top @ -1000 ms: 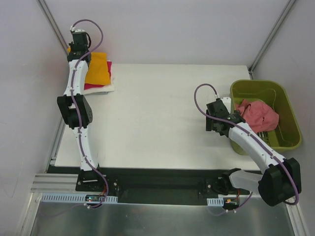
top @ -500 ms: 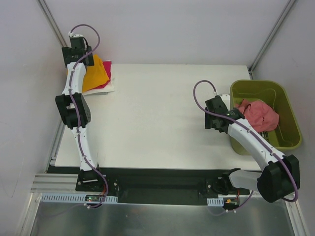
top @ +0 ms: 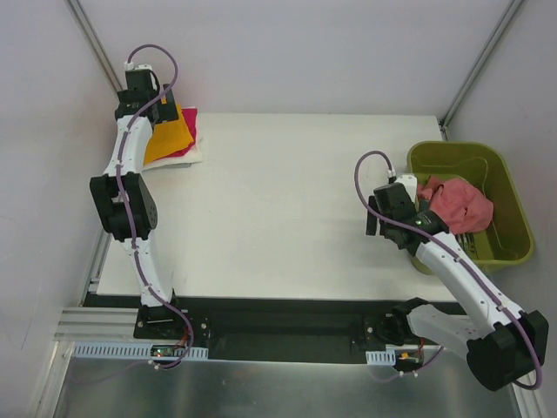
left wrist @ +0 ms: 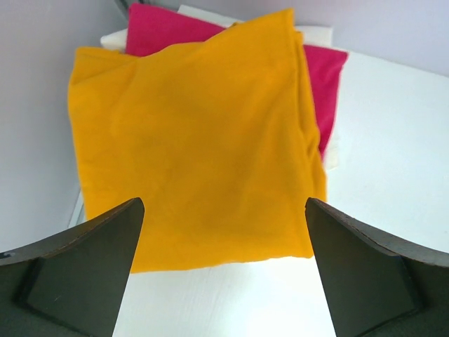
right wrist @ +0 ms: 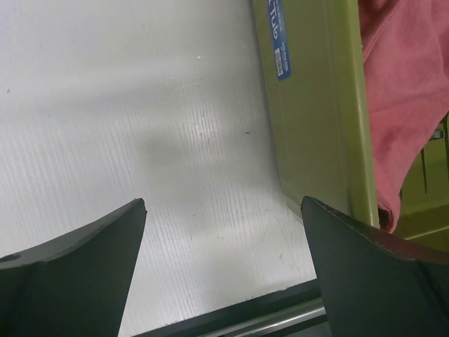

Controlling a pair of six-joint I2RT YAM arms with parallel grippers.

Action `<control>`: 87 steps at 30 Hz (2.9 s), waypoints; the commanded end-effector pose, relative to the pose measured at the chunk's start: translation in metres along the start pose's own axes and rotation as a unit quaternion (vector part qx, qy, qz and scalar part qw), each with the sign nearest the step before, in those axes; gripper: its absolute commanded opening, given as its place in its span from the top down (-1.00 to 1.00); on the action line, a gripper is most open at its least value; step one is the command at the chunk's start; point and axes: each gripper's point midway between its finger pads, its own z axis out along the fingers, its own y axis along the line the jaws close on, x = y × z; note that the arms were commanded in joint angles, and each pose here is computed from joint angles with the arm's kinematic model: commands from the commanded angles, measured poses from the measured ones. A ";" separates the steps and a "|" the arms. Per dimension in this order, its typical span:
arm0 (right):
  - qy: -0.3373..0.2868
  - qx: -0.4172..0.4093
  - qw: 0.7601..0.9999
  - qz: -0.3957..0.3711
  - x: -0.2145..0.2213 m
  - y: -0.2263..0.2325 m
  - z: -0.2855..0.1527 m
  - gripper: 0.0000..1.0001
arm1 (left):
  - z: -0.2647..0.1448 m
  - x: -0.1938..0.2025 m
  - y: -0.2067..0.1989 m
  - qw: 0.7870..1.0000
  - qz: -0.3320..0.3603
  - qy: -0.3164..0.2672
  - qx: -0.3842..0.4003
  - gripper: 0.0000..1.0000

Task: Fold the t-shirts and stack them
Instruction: Neatly place the folded tshirt to the corner

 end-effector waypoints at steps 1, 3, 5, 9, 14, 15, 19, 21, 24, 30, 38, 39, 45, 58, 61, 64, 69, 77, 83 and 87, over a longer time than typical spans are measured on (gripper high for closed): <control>-0.009 -0.006 1.000 0.006 0.006 -0.004 -0.006 -0.93 | -0.017 -0.039 -0.014 0.998 -0.030 -0.049 0.021 -0.99; -0.013 -0.006 1.000 0.006 0.007 -0.006 -0.007 -0.93 | -0.006 -0.046 -0.014 0.998 -0.033 -0.056 0.014 -0.99; -0.013 -0.003 1.000 0.003 0.007 -0.007 -0.007 -0.93 | 0.004 -0.050 -0.016 0.997 -0.034 -0.061 0.014 -0.99; -0.008 0.013 1.000 -0.003 0.003 -0.009 -0.005 -0.93 | 0.030 -0.065 -0.024 0.996 -0.031 -0.079 0.028 -0.74; 0.014 0.027 0.999 -0.024 -0.002 -0.003 0.005 -0.93 | 0.061 -0.063 -0.036 0.995 -0.032 -0.088 0.045 -0.74; 0.013 0.026 0.999 -0.023 -0.007 -0.002 0.005 -0.93 | 0.071 -0.058 -0.039 0.994 -0.033 -0.087 0.049 -0.74; 0.029 0.027 0.999 -0.035 -0.008 0.004 0.011 -0.93 | 0.093 -0.044 -0.058 0.991 -0.055 -0.080 0.092 -0.57; 0.041 0.025 0.998 -0.042 -0.006 0.008 0.013 -0.93 | 0.097 -0.033 -0.082 0.984 -0.059 -0.066 0.156 -0.57; 0.041 0.027 0.998 -0.042 -0.010 0.008 0.012 -0.93 | 0.109 -0.022 -0.104 0.978 -0.060 -0.063 0.192 -0.51; 0.039 0.033 0.998 -0.043 -0.010 0.003 0.008 -0.93 | 0.117 0.005 -0.138 0.970 -0.043 -0.036 0.235 -0.49; 0.034 0.023 0.999 -0.032 -0.010 0.003 0.002 -0.93 | 0.095 -0.016 -0.136 0.973 -0.017 -0.060 0.224 -0.75; 0.031 0.019 0.999 -0.028 -0.011 0.004 0.001 -0.93 | 0.081 -0.029 -0.136 0.972 -0.014 -0.071 0.225 -0.84; -0.001 -0.021 1.000 -0.002 -0.020 0.010 -0.011 -0.93 | -0.006 -0.077 -0.139 0.963 -0.016 -0.113 0.245 -0.99; -0.049 -0.091 0.993 0.061 0.001 0.012 -0.028 -0.93 | -0.199 -0.034 -0.205 0.949 0.023 -0.121 0.289 -0.99; -0.064 -0.107 0.989 0.083 0.006 0.014 -0.027 -0.93 | -0.232 0.012 -0.203 0.944 -0.049 -0.064 0.321 -0.99; -0.070 -0.105 0.986 0.113 0.011 0.015 -0.022 -0.93 | -0.257 0.074 -0.203 0.937 -0.090 -0.001 0.337 -0.99; -0.070 -0.129 0.982 0.117 0.018 0.026 -0.015 -0.93 | -0.278 0.195 -0.204 0.943 -0.060 0.087 0.315 -0.99; -0.066 -0.149 0.982 0.096 0.036 0.038 0.002 -0.93 | -0.281 0.277 -0.148 0.956 -0.078 0.119 0.255 -0.99; -0.120 -0.161 0.973 0.112 0.029 0.034 -0.002 -0.93 | -0.274 0.275 -0.119 0.973 -0.062 0.075 0.208 -0.99; -0.153 -0.173 0.965 0.123 0.029 0.030 -0.007 -0.93 | -0.273 0.269 -0.112 0.977 -0.054 0.063 0.194 -0.99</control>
